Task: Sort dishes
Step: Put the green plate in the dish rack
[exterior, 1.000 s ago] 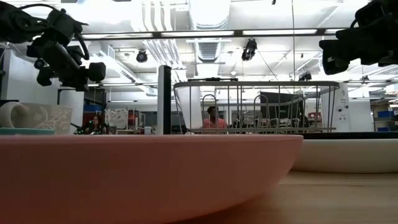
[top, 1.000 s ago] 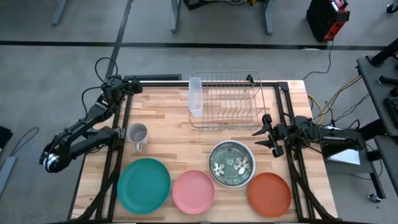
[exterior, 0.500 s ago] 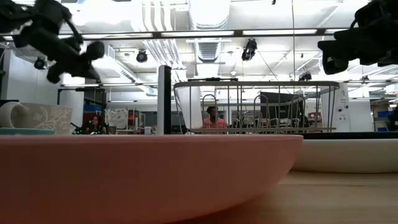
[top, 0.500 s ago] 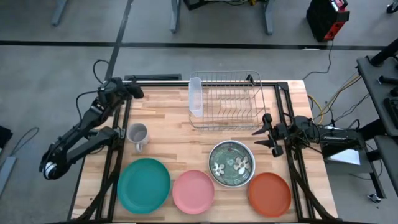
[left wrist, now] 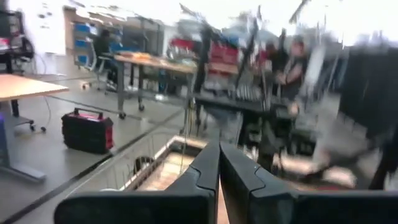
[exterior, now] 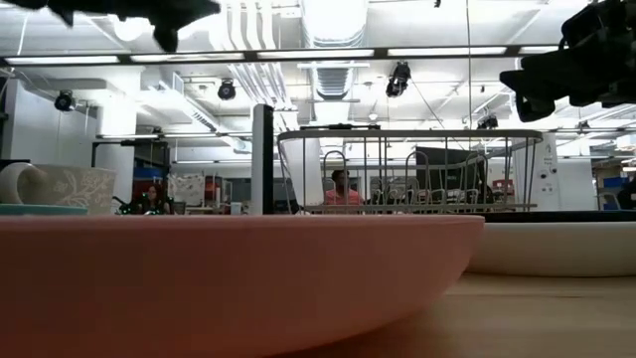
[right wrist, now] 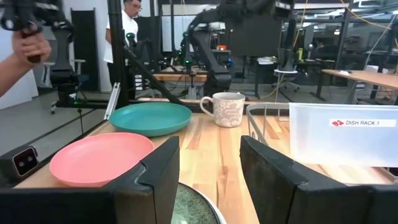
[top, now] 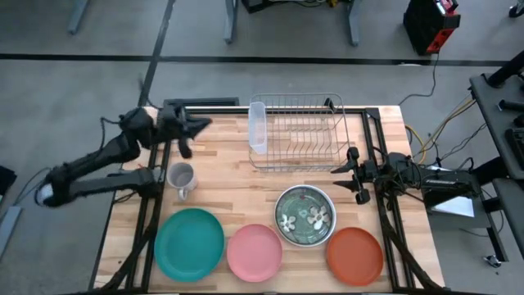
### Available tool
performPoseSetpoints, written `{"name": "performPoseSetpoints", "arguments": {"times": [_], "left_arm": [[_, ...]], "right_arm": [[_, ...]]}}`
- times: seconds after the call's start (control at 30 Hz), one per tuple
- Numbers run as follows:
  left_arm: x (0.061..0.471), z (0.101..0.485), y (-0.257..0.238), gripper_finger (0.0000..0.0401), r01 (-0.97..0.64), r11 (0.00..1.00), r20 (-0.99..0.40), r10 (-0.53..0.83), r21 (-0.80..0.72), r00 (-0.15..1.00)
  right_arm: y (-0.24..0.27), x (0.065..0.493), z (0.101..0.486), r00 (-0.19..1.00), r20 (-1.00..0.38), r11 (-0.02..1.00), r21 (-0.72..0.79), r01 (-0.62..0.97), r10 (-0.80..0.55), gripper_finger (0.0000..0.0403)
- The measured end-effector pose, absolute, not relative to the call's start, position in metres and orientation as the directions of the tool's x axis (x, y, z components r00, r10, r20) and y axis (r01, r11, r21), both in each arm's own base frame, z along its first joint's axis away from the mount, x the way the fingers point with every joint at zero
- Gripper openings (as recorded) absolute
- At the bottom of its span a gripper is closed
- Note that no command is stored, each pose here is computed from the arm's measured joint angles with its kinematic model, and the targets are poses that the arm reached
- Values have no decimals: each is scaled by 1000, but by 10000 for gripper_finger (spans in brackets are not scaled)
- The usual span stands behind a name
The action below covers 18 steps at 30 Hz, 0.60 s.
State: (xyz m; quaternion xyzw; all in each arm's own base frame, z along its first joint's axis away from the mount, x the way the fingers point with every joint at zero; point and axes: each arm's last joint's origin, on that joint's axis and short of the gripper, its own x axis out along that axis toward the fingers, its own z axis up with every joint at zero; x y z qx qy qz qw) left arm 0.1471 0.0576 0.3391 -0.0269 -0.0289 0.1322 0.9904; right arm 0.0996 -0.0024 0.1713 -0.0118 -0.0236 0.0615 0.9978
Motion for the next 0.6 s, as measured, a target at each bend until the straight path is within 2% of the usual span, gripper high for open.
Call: {"name": "performPoseSetpoints", "arguments": {"times": [0.07,0.2,0.27,0.4,0.6], "left_arm": [[161,348,40,0,-307,951,34,306,25,951],[181,357,4,0,-500,850,-18,510,168,860],[185,360,-14,0,-522,830,-25,536,196,844],[186,358,-36,0,-459,871,-66,475,173,877],[184,335,-52,0,-337,941,-217,332,12,918]], "right_arm": [[-2,100,171,991,46,992,-14,-123,123,163],[-2,100,171,991,45,992,14,-124,123,165],[-2,100,171,991,46,992,15,-124,123,163],[-2,100,171,991,46,992,15,-124,123,157],[-2,100,172,991,57,990,-70,-119,123,150]]}}
